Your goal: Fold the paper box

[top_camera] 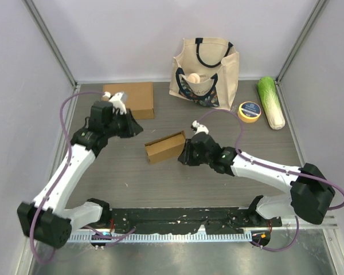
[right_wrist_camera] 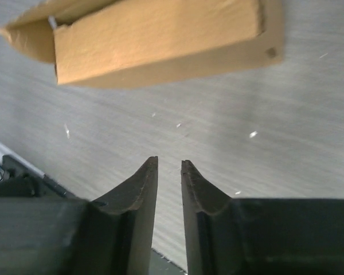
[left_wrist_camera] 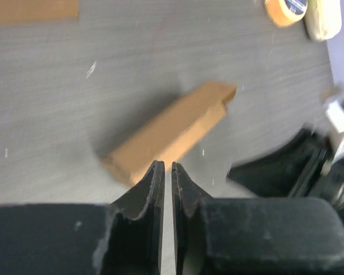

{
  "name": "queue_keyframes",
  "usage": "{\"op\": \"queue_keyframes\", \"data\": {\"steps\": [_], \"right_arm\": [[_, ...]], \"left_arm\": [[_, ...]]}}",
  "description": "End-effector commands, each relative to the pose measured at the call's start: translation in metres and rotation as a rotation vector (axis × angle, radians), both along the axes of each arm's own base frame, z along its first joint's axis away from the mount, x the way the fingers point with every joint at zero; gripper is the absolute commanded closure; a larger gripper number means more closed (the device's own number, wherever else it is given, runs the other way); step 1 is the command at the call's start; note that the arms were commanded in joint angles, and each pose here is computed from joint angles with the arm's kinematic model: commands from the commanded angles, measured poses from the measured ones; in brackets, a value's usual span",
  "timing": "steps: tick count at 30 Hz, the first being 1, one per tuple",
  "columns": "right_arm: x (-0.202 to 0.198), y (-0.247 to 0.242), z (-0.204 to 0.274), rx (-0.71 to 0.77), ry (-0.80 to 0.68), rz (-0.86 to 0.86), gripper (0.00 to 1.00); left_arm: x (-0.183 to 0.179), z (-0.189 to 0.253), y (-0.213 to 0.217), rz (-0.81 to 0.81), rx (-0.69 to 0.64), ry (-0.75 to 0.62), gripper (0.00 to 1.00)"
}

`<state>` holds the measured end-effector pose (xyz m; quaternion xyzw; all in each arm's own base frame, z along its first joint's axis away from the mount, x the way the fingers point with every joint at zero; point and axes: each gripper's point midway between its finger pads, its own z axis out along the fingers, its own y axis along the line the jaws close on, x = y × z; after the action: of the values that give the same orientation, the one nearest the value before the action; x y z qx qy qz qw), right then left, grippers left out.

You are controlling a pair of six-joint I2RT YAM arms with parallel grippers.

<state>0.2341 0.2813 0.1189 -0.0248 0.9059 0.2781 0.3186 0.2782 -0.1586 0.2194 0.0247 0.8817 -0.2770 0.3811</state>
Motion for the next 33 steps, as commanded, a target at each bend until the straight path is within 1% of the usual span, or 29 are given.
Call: {"op": "queue_keyframes", "data": {"steps": [1,2,3,4,6,8,9,11,12,14,15,16,19,21,22,23,24,25,26,28,29,31,33], "right_arm": [[0.008,0.033,0.009,0.163,-0.048,-0.058,0.77],[0.010,0.036,0.002,0.165,-0.040,-0.065,0.81],[0.011,0.038,0.000,0.181,-0.034,-0.078,0.83],[0.016,0.040,0.000,0.199,-0.053,-0.091,0.84],[0.019,0.046,-0.008,0.210,-0.046,-0.100,0.89],[0.024,0.052,-0.008,0.232,-0.053,-0.108,0.92],[0.026,0.053,-0.018,0.219,-0.045,-0.114,0.92],[0.032,0.054,-0.021,0.210,-0.050,-0.135,0.93],[0.033,0.055,-0.022,0.210,-0.050,-0.137,0.93],[0.038,0.058,-0.024,0.204,-0.052,-0.147,0.94],[0.042,0.059,-0.024,0.200,-0.053,-0.150,0.94],[0.045,0.062,-0.027,0.180,-0.042,-0.151,0.94],[0.052,0.067,-0.030,0.166,-0.038,-0.149,0.96],[0.056,0.066,-0.032,0.157,-0.034,-0.161,0.96],[0.060,0.066,-0.031,0.160,-0.029,-0.161,0.96],[0.061,0.066,-0.035,0.154,-0.020,-0.160,0.96],[0.061,0.068,-0.035,0.154,-0.014,-0.156,0.96],[0.062,0.069,-0.034,0.151,-0.007,-0.149,0.96],[0.062,0.069,-0.033,0.150,-0.005,-0.147,0.96],[0.061,0.071,-0.033,0.152,0.001,-0.132,0.96],[0.060,0.070,-0.033,0.151,0.001,-0.135,0.96],[0.058,0.068,-0.033,0.151,0.007,-0.131,0.96],[0.062,0.059,-0.032,0.148,0.013,-0.138,0.96]], "left_arm": [[0.066,0.007,-0.039,-0.034,-0.061,-0.027,0.91],[0.073,-0.001,-0.045,-0.047,-0.051,-0.002,0.92],[0.083,-0.007,-0.058,-0.076,-0.037,0.015,0.94],[0.085,-0.017,-0.060,-0.077,-0.005,0.039,0.94],[0.083,-0.030,-0.072,-0.115,0.017,0.070,0.96],[0.079,-0.040,-0.076,-0.119,0.027,0.086,0.96],[0.071,-0.050,-0.079,-0.130,0.032,0.108,0.96],[0.065,-0.054,-0.080,-0.130,0.029,0.101,0.96],[0.056,-0.063,-0.082,-0.140,0.040,0.114,0.96],[0.051,-0.061,-0.081,-0.136,0.037,0.092,0.96],[0.044,-0.069,-0.082,-0.141,0.034,0.114,0.97],[0.043,-0.066,-0.082,-0.139,0.018,0.101,0.97],[0.032,-0.074,-0.084,-0.132,-0.010,0.114,0.98],[0.023,-0.083,-0.085,-0.127,-0.001,0.124,0.98],[0.024,-0.084,-0.084,-0.102,0.004,0.112,0.97],[0.022,-0.083,-0.084,-0.089,0.007,0.103,0.97],[0.018,-0.091,-0.082,-0.074,0.019,0.114,0.96],[0.021,-0.089,-0.080,-0.049,0.019,0.090,0.95],[0.014,-0.094,-0.084,-0.042,0.014,0.100,0.94],[0.017,-0.096,-0.086,-0.010,0.022,0.068,0.93],[0.010,-0.103,-0.089,-0.008,0.027,0.078,0.93],[0.010,-0.108,-0.091,0.004,0.026,0.070,0.91],[0.008,-0.118,-0.089,0.019,0.031,0.078,0.86]]}}
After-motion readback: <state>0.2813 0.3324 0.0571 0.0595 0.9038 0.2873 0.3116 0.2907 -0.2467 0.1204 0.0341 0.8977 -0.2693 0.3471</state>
